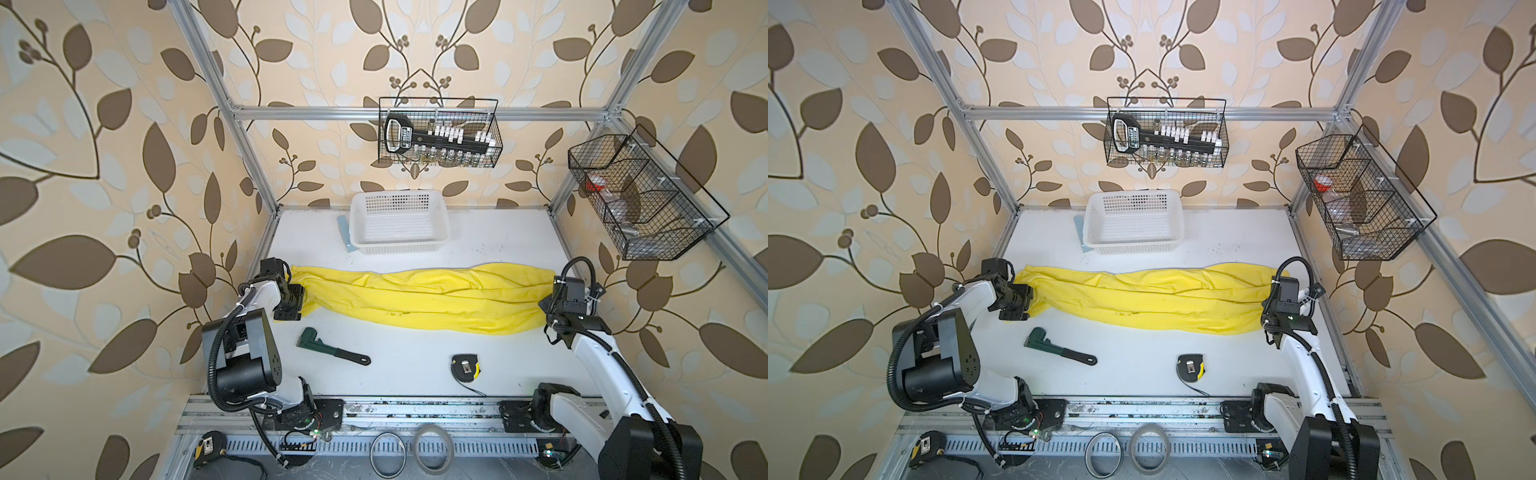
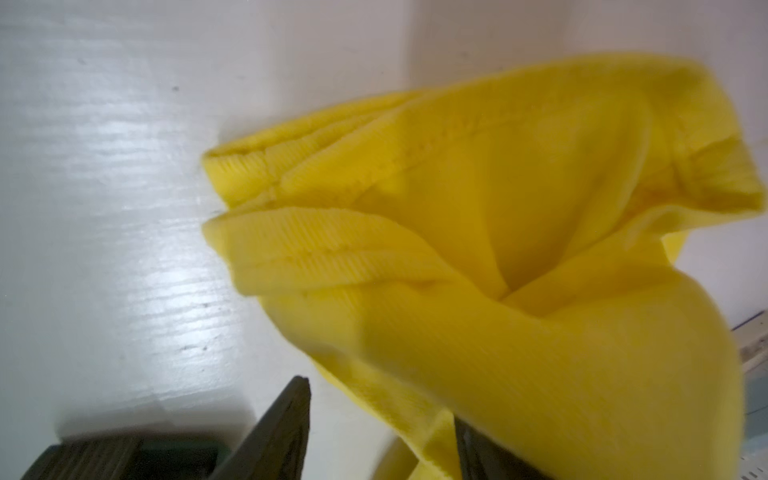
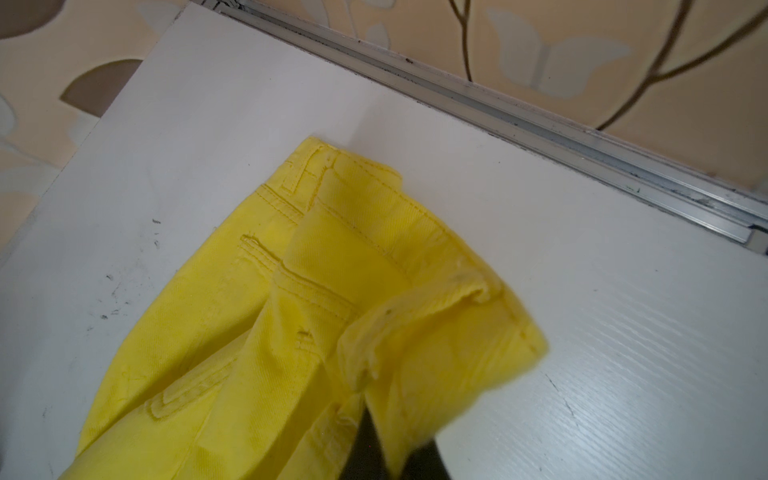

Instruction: Fold and stack the trousers

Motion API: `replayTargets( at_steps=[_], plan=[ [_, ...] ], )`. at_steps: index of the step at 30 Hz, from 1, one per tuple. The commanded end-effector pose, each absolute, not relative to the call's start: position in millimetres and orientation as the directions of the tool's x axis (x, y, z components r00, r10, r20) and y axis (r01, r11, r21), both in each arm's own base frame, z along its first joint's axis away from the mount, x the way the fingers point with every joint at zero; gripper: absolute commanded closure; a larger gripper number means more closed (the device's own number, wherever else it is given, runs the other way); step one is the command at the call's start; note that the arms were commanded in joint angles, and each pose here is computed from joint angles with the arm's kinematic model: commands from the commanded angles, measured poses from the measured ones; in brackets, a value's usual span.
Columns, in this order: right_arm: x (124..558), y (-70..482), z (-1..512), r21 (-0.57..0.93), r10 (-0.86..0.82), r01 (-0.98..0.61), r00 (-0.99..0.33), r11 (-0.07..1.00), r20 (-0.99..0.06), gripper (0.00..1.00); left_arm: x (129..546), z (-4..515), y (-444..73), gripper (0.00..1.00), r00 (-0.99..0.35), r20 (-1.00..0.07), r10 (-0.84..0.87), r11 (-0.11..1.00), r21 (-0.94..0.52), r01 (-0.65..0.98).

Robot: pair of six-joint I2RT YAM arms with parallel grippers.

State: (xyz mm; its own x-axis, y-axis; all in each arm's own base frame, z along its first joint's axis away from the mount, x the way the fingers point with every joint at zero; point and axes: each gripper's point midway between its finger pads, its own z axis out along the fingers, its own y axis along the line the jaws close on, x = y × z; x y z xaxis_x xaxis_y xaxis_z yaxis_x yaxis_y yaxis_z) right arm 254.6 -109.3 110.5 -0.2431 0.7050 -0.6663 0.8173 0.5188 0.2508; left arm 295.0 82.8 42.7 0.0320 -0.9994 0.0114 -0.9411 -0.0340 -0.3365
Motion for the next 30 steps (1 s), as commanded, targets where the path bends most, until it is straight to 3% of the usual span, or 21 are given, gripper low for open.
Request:
replayTargets(
  at_steps=[1, 6, 11, 13, 18, 23, 30],
  plan=[
    [256, -108, 110, 0.259, 0.706, 0.812, -0.243, 0.524, -0.666, 1.00, 310, 57, 101, 0.44, 0.052, -0.046, -0.998, -0.031, -0.386, -0.922],
    [256, -108, 110, 0.259, 0.704, 0.811, -0.244, 0.526, -0.667, 1.00, 316, 39, 91, 0.45, 0.027, 0.024, -0.999, -0.034, -0.370, -0.928],
    [257, -109, 111, 0.257, 0.701, 0.810, -0.244, 0.527, -0.670, 1.00, 320, 42, 93, 0.48, 0.019, 0.016, -1.000, -0.024, -0.381, -0.924],
    [257, -109, 111, 0.260, 0.702, 0.809, -0.242, 0.527, -0.670, 1.00, 321, 43, 93, 0.55, 0.017, 0.014, -1.000, -0.022, -0.383, -0.923],
    [258, -109, 115, 0.260, 0.697, 0.807, -0.240, 0.530, -0.675, 1.00, 325, 47, 93, 0.81, 0.010, 0.014, -1.000, -0.014, -0.402, -0.916],
    [257, -109, 114, 0.263, 0.699, 0.806, -0.240, 0.530, -0.673, 1.00, 327, 55, 91, 0.97, -0.017, 0.013, -1.000, 0.010, -0.415, -0.910],
    [258, -109, 117, 0.269, 0.698, 0.803, -0.236, 0.532, -0.676, 1.00, 330, 82, 99, 1.00, -0.064, -0.044, -0.997, 0.077, -0.442, -0.894]
  ],
)
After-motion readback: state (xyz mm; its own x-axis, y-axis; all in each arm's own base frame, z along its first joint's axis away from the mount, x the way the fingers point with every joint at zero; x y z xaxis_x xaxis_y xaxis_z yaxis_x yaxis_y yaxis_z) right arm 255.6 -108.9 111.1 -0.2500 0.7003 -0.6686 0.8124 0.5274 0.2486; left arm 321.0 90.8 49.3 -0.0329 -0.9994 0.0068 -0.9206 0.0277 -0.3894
